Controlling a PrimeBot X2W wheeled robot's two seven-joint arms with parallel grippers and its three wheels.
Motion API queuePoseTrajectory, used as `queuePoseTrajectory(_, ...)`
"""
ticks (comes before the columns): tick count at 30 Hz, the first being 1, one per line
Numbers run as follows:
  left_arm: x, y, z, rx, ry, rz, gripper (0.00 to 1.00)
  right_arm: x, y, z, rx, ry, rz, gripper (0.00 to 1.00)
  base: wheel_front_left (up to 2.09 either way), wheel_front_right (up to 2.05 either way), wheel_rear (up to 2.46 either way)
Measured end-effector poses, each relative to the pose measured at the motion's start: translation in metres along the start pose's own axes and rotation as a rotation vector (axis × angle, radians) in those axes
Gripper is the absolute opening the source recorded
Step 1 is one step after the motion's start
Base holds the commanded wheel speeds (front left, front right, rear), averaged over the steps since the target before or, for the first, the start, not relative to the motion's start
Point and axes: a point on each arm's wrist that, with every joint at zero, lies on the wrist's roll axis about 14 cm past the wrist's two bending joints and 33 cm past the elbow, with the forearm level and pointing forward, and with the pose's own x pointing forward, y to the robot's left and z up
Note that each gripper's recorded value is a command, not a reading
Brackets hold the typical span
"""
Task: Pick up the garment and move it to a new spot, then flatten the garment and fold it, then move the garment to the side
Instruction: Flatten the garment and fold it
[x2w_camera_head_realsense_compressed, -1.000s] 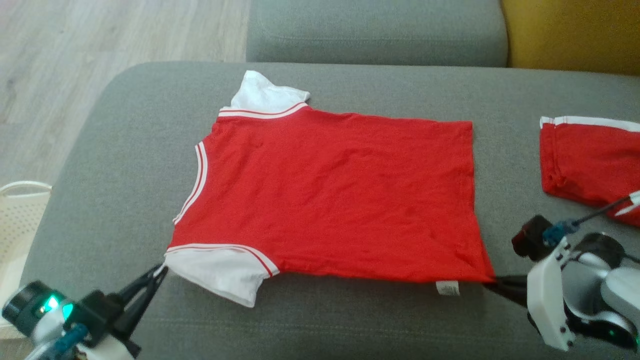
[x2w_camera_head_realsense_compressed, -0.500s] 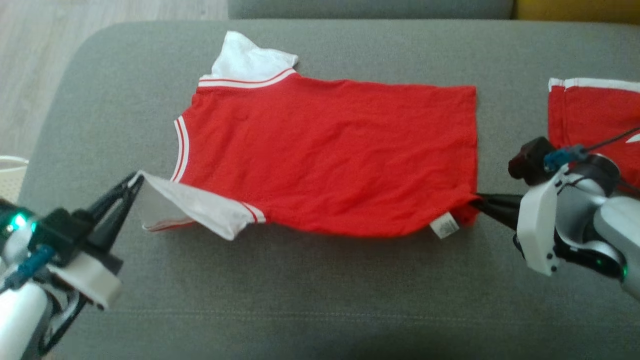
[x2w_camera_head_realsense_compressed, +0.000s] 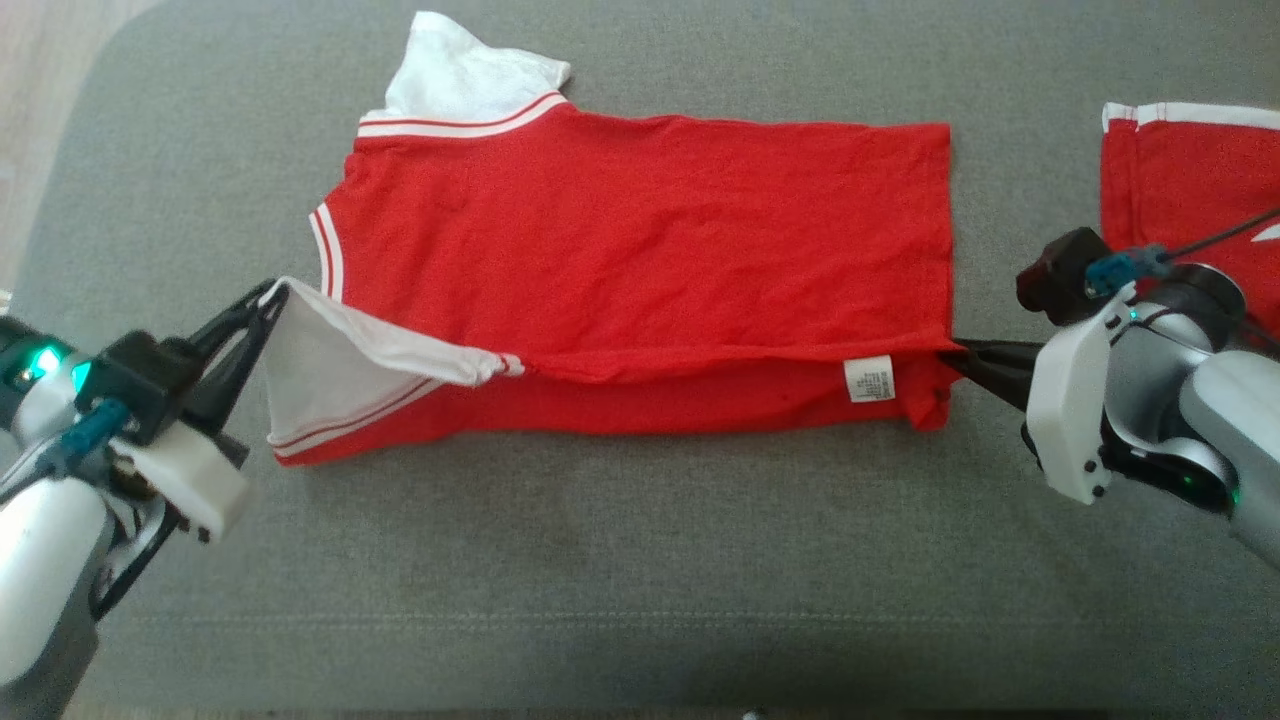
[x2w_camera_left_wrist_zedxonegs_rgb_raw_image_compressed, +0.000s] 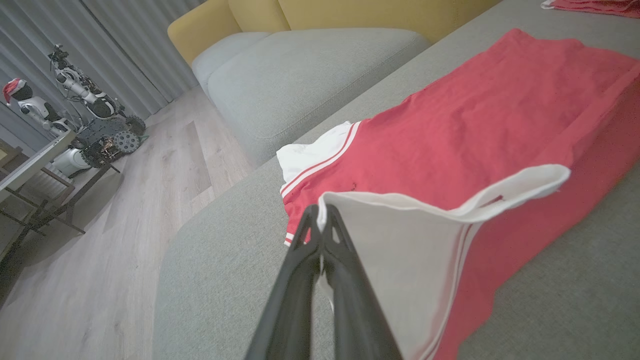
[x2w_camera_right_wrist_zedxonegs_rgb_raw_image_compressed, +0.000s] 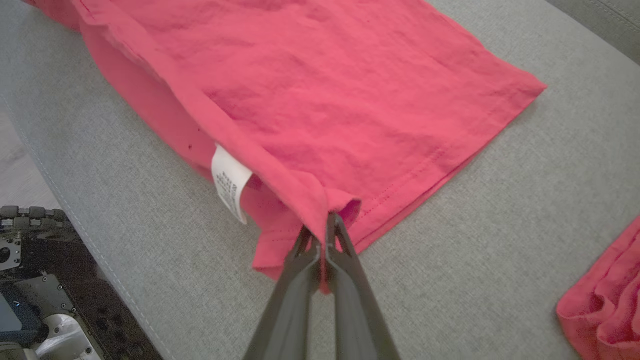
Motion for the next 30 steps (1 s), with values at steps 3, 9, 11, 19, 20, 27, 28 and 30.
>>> queuePoseTrajectory(3,0.01,0.001,-0.004,-0.001,0.011,-0.009,0.0,0.004,-0.001,-0.001,-0.002,0.005,-0.001,0.0,0.0,0.0,0.0)
queuePoseTrajectory(9,0.028,0.005,-0.014,0.014,0.041,-0.03,0.0,0.014,-0.006,0.001,0.002,0.012,-0.006,0.0,0.0,0.0,0.0)
queuePoseTrajectory(11,0.034,0.008,-0.016,0.011,0.049,-0.028,0.0,0.018,-0.009,0.001,-0.003,0.016,-0.009,0.0,0.0,0.0,0.0)
queuePoseTrajectory(19,0.056,0.011,-0.026,0.029,0.078,-0.046,0.0,0.029,-0.015,0.005,-0.003,0.007,-0.019,0.0,0.0,0.0,0.0)
queuePoseTrajectory(20,0.058,0.012,-0.027,0.032,0.083,-0.047,0.0,0.031,-0.014,0.006,-0.001,0.002,-0.018,0.0,0.0,0.0,0.0)
queuePoseTrajectory(27,0.071,0.015,-0.036,0.029,0.11,-0.045,1.0,0.04,-0.018,0.006,0.026,-0.013,-0.029,1.0,0.0,0.0,0.0)
queuePoseTrajectory(28,0.071,0.016,-0.036,0.029,0.112,-0.035,1.0,0.04,-0.02,0.007,0.031,-0.02,-0.039,1.0,0.0,0.0,0.0)
queuePoseTrajectory(30,0.072,0.019,-0.034,0.027,0.11,-0.011,1.0,0.038,-0.024,0.011,0.042,-0.043,-0.055,1.0,0.0,0.0,0.0)
